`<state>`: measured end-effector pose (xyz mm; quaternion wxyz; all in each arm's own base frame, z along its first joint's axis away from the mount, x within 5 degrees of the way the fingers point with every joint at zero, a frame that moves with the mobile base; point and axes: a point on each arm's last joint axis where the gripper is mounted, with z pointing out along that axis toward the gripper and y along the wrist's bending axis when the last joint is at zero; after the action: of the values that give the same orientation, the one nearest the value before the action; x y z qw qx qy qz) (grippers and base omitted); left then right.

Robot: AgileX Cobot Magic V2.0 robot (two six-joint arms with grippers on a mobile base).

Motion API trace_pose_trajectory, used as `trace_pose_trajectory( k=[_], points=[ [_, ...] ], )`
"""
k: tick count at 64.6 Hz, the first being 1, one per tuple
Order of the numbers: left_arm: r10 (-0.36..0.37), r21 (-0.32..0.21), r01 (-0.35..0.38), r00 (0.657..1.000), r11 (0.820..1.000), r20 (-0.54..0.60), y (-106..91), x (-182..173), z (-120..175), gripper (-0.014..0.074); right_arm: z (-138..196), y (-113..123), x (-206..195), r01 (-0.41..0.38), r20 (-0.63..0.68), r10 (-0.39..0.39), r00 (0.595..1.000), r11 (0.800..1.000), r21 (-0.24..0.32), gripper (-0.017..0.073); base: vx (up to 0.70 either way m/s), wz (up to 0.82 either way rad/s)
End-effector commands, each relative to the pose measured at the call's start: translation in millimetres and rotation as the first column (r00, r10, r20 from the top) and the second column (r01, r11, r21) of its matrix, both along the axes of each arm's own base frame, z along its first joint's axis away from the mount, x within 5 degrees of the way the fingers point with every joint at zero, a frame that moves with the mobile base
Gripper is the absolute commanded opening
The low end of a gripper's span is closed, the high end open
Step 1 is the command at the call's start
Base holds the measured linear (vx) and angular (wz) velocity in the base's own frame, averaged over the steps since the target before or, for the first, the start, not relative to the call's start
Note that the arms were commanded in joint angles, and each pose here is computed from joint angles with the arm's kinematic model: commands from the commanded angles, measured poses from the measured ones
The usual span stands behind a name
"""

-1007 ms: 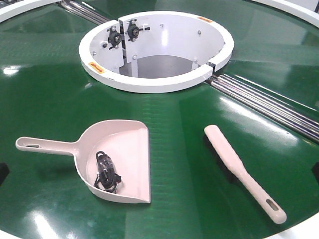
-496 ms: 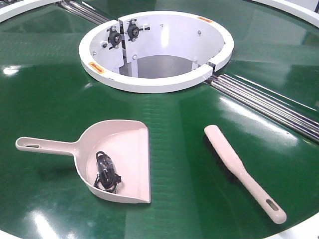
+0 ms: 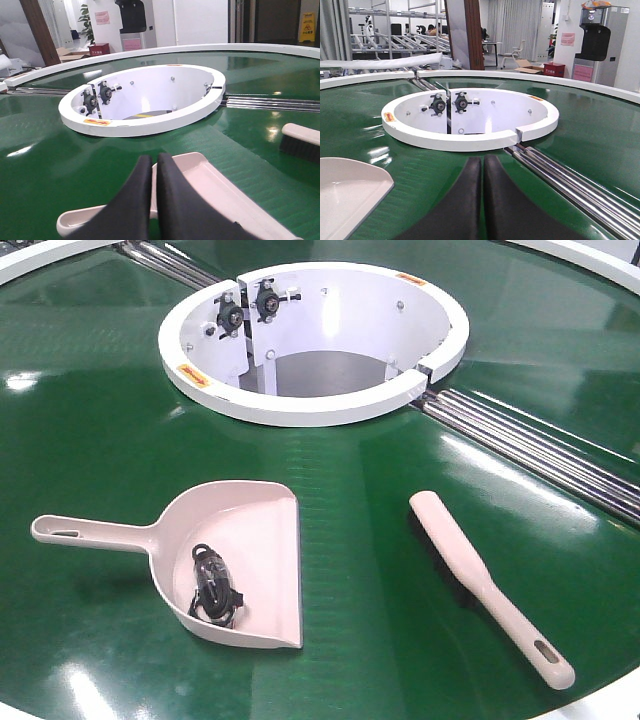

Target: Clean and inspect green conveyor with broom and dustpan

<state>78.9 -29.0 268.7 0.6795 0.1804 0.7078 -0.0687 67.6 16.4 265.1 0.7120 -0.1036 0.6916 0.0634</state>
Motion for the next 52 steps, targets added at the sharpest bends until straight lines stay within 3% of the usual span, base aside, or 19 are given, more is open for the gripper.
trace_pose_trajectory(
  k=[1, 28, 39, 52],
  points=[
    [0.021, -0.051, -0.017, 0.997, 0.999, 0.080, 1.4, 1, 15, -0.0008, 15, 0, -1, 0.004, 0.099, -0.005, 0.995, 1.000, 0.012, -0.0008, 0.00, 0.00],
    [0.021, -0.050, -0.017, 0.997, 0.999, 0.077, 1.3, 1, 14, -0.0008, 15, 0, -1, 0.004, 0.099, -0.005, 0.995, 1.000, 0.012, -0.0008, 0.00, 0.00],
    [0.022, -0.021, -0.021, 0.998, 1.000, 0.053, 1.5, 2, -1, -0.0006, 15, 0, -1, 0.004, 0.099, -0.005, 0.995, 1.000, 0.012, -0.0008, 0.00, 0.00],
    [0.046, -0.110, -0.041, 0.998, 0.993, 0.046, 6.4, -8, -35, -0.0006, 15, 0, -1, 0.004, 0.099, -0.005, 0.995, 1.000, 0.012, -0.0008, 0.00, 0.00]
  ],
)
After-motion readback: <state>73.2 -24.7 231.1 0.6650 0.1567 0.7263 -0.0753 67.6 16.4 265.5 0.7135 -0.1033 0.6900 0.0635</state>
